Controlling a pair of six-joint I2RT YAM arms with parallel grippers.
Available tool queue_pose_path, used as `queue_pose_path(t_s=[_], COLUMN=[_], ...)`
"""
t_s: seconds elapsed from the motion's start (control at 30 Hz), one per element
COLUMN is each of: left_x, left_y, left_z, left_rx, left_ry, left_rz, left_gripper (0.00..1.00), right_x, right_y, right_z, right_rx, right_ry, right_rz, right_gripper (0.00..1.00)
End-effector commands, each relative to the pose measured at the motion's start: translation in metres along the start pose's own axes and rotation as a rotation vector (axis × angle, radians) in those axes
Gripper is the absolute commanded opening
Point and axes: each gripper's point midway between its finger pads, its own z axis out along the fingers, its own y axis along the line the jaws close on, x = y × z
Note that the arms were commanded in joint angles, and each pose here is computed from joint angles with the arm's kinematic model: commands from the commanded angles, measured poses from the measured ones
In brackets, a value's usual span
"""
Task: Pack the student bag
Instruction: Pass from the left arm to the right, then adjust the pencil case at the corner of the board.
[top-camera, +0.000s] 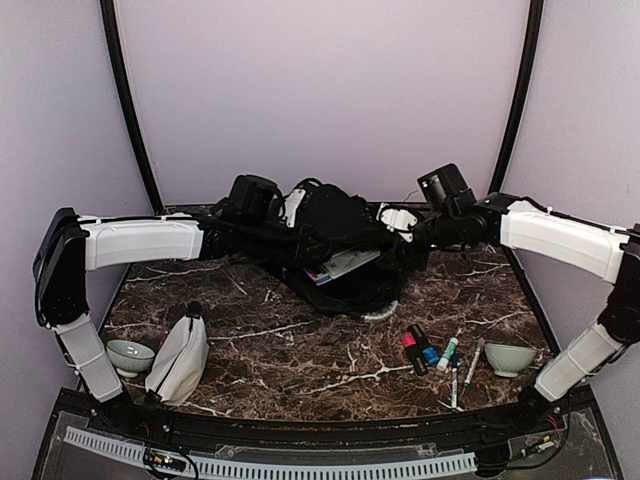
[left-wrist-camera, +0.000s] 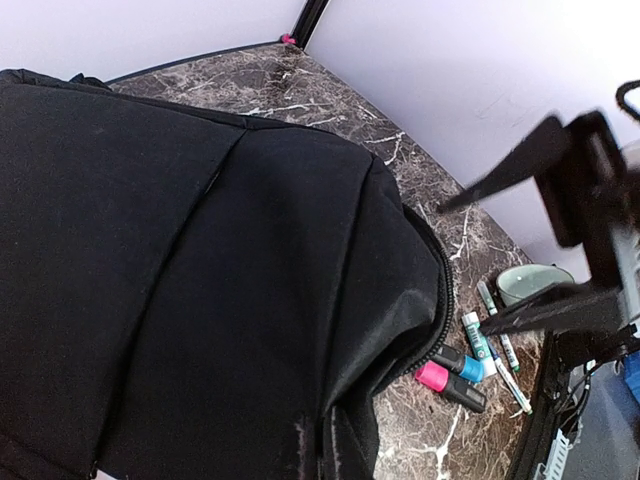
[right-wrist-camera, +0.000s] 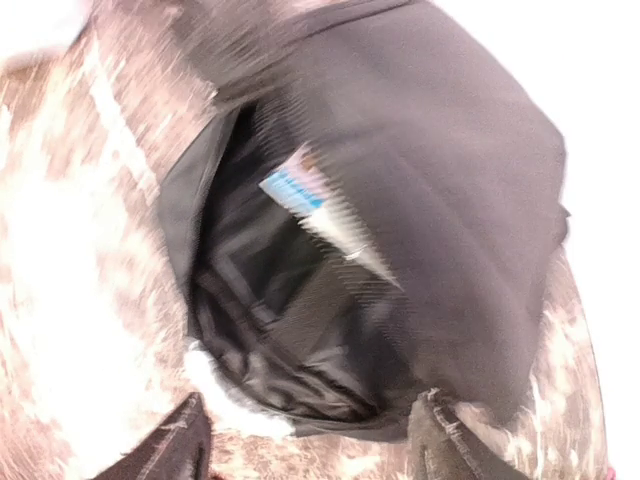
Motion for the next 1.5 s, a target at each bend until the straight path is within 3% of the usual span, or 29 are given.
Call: queue_pose_path(t_s=[0.0, 0.37, 0.47, 0.53, 0.6, 0.63, 0.7, 0.8, 1.0, 1.13, 1.3, 1.37, 1.47], left_x=[-0.021, -0.02, -0.02, -0.019, -0.017, -0.017, -0.018, -0.005, 0.062, 0.113, 0.146, 0.156, 0.172], left_y=[-0.016, -0.024, -0.025, -0.024, -0.023, -0.023, -0.015, 0.005, 0.059, 0.068, 0.074, 0.072, 0.069], left_z=[-0.01, -0.013, -0.014, -0.015, -0.015, -0.016, -0.02, -0.037, -0.112, -0.153, -0.192, -0.207, -0.223], left_rx=[0.06, 0.097, 0.098, 0.095, 0.088, 0.084, 0.018, -0.137, -0.583, -0.71, -0.824, -0.857, -0.885], left_ry=[-0.032, -0.009, -0.001, 0.005, 0.016, 0.025, 0.053, 0.148, 0.421, 0.603, 0.691, 0.725, 0.778], left_rz=[0.036, 0.042, 0.047, 0.048, 0.048, 0.051, 0.045, 0.016, -0.174, -0.257, -0.301, -0.328, -0.341], left_gripper=[0.0, 0.0, 0.0, 0.0, 0.09, 0.17, 0.34, 0.48, 0.58, 0.58, 0.6, 0.85, 0.89], right_x=[-0.034, -0.039, -0.039, -0.04, -0.042, -0.043, -0.045, -0.045, -0.045, -0.045, -0.043, -0.043, -0.043], right_y=[-0.031, -0.048, -0.06, -0.067, -0.07, -0.069, -0.067, -0.066, -0.06, -0.058, -0.056, -0.055, -0.055], right_z=[-0.039, 0.016, 0.028, 0.032, 0.034, 0.034, 0.034, 0.033, 0.031, 0.033, 0.037, 0.038, 0.038], right_rx=[0.083, 0.07, 0.107, 0.125, 0.13, 0.125, 0.111, 0.113, 0.093, 0.079, 0.062, 0.058, 0.056], right_ry=[-0.112, -0.137, -0.131, -0.125, -0.13, -0.135, -0.144, -0.151, -0.164, -0.164, -0.163, -0.164, -0.162], right_rz=[0.112, 0.065, 0.093, 0.108, 0.115, 0.116, 0.117, 0.129, 0.136, 0.145, 0.152, 0.153, 0.153], right_gripper=[0.73, 0.79, 0.75, 0.67, 0.47, 0.42, 0.2, 0.11, 0.1, 0.09, 0.09, 0.09, 0.09])
